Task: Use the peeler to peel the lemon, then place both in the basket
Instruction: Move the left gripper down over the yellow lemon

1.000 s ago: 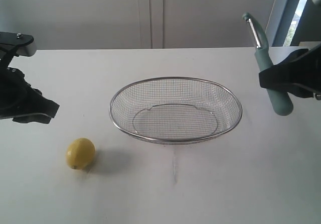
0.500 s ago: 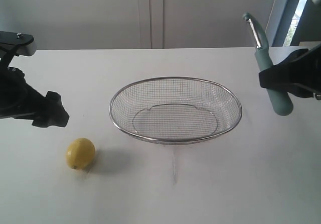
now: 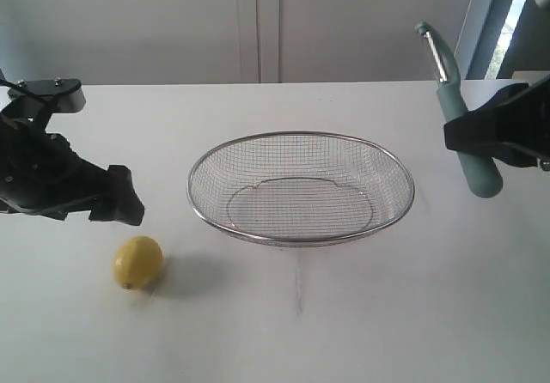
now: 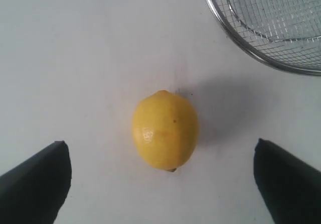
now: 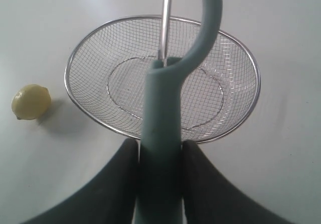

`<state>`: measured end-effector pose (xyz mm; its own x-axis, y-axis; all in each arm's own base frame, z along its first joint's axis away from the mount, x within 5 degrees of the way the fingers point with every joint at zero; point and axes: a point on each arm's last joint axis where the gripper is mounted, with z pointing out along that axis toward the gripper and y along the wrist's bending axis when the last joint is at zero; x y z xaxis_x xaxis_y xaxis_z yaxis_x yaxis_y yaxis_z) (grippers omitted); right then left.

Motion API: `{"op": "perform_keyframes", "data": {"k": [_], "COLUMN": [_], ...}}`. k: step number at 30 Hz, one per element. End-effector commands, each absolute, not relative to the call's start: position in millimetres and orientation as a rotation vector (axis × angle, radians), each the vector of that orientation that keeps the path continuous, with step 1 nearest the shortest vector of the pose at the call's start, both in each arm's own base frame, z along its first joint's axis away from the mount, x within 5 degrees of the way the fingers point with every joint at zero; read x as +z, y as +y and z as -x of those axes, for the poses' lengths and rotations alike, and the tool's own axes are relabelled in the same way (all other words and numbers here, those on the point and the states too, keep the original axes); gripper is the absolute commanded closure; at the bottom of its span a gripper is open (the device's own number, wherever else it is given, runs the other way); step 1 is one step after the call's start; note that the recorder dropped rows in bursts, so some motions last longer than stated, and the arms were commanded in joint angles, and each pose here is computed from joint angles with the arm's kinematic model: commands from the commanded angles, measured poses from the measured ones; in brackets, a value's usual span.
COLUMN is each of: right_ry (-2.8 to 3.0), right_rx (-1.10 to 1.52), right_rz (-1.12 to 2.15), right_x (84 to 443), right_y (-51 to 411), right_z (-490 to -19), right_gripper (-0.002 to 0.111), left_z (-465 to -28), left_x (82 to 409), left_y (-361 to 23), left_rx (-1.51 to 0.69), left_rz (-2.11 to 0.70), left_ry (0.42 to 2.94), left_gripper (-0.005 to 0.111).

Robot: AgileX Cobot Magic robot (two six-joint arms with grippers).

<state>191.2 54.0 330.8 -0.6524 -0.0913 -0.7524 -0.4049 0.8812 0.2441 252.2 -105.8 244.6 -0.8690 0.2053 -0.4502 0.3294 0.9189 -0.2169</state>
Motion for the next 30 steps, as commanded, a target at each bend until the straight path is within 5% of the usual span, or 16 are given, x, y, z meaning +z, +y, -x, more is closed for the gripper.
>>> {"op": "perform_keyframes", "data": {"k": [1, 30], "right_ry": [2.239, 2.246], "right_rx": [0.511, 0.515], "right_rz": [0.346, 0.35], "right_x": [332, 331], "right_y": [54, 54], "right_z": [-190, -189], "right_gripper": [0.108, 0.108], "left_z": [-251, -280], "left_x": [233, 159], "left_y": [-116, -133], "left_rx": [-0.436, -0.401], "left_rz": [-0.422, -0.4], "left_ry": [2.701, 2.814], "left_gripper": [0.008, 0.008]}}
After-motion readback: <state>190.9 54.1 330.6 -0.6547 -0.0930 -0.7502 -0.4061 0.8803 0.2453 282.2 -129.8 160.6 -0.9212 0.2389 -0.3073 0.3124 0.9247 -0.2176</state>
